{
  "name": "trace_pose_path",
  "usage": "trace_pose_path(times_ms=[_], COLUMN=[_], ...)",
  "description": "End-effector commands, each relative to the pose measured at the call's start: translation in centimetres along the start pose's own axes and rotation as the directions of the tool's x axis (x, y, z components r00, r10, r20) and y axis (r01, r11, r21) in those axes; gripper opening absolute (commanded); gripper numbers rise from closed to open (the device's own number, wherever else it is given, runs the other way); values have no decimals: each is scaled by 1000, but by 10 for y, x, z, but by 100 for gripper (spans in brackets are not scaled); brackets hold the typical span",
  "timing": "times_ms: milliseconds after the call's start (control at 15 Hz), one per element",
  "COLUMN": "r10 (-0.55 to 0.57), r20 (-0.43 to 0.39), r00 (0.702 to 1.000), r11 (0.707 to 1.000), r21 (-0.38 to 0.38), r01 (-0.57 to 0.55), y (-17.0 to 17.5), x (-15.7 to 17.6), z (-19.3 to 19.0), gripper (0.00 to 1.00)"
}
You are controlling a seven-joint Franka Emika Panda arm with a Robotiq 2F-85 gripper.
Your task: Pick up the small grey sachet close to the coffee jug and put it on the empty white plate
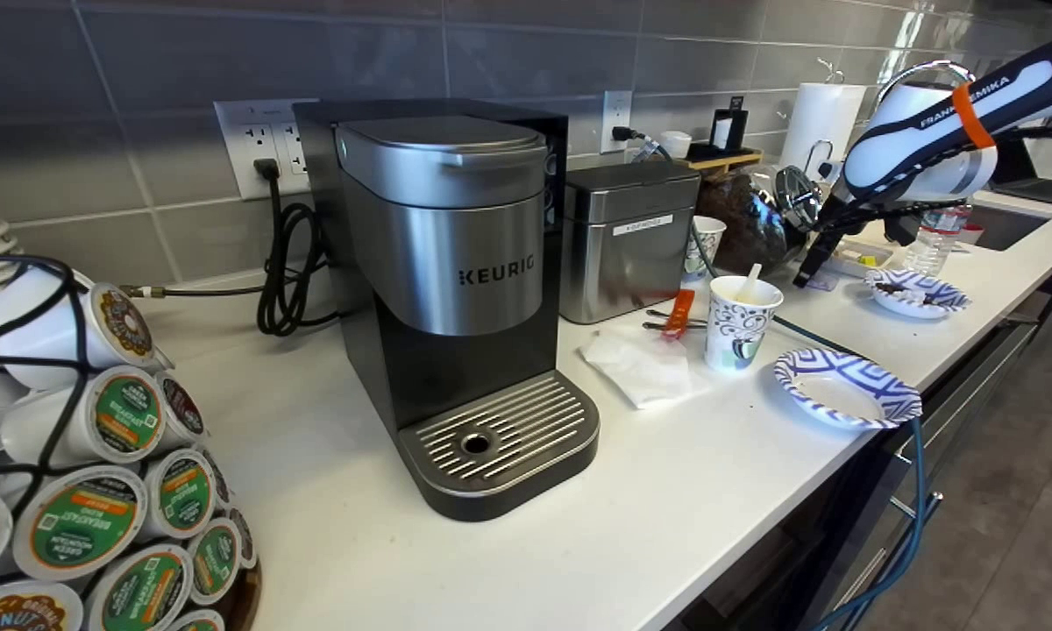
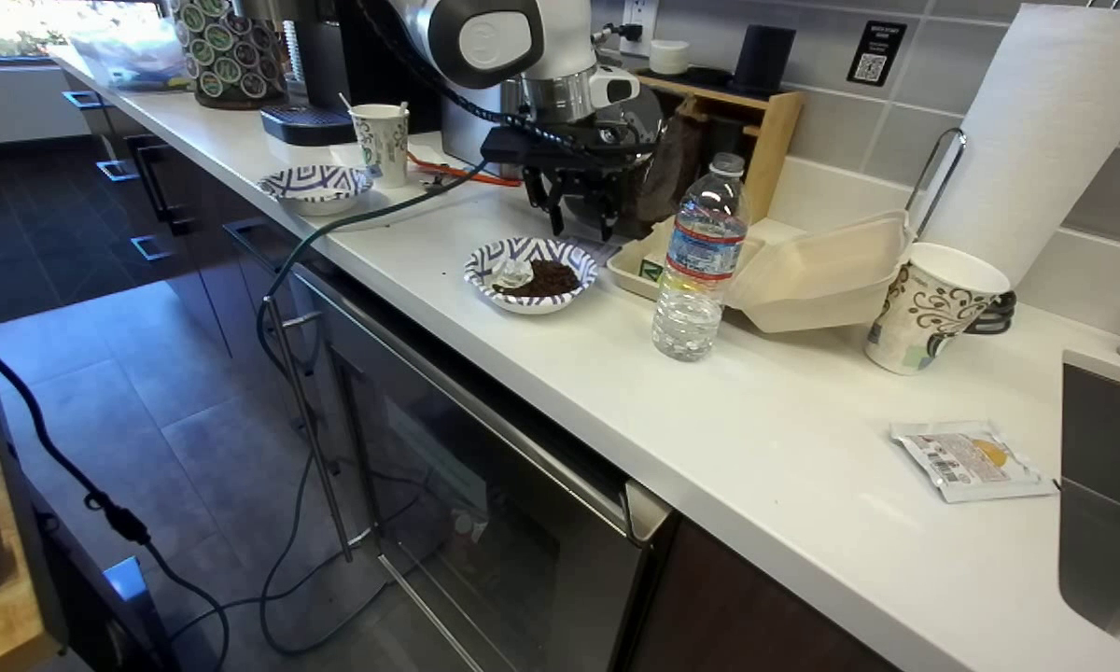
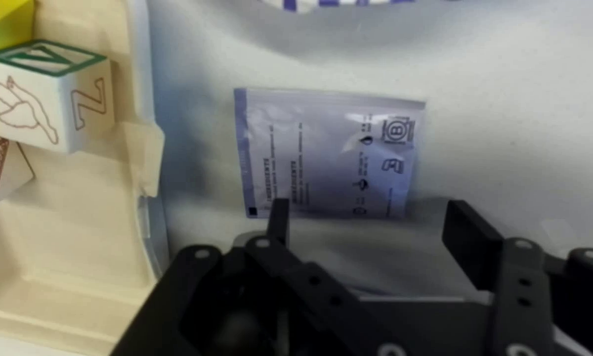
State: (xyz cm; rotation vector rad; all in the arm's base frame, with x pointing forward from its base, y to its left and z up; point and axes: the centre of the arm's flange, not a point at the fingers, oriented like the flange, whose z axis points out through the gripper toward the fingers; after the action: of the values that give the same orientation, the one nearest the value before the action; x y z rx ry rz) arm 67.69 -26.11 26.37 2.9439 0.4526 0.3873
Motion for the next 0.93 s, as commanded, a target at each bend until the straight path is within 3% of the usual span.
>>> trace_pose_path(times_ms=[0, 400, 867], r10=[37, 72, 48], r20=[45, 63, 81], r00=[998, 995, 996], r11=[999, 997, 999], r21=[4, -4, -12], r01=[-37, -72, -47], y=[10, 10, 8], x=[8, 11, -8], z=[14, 9, -5], gripper=[50, 2, 0])
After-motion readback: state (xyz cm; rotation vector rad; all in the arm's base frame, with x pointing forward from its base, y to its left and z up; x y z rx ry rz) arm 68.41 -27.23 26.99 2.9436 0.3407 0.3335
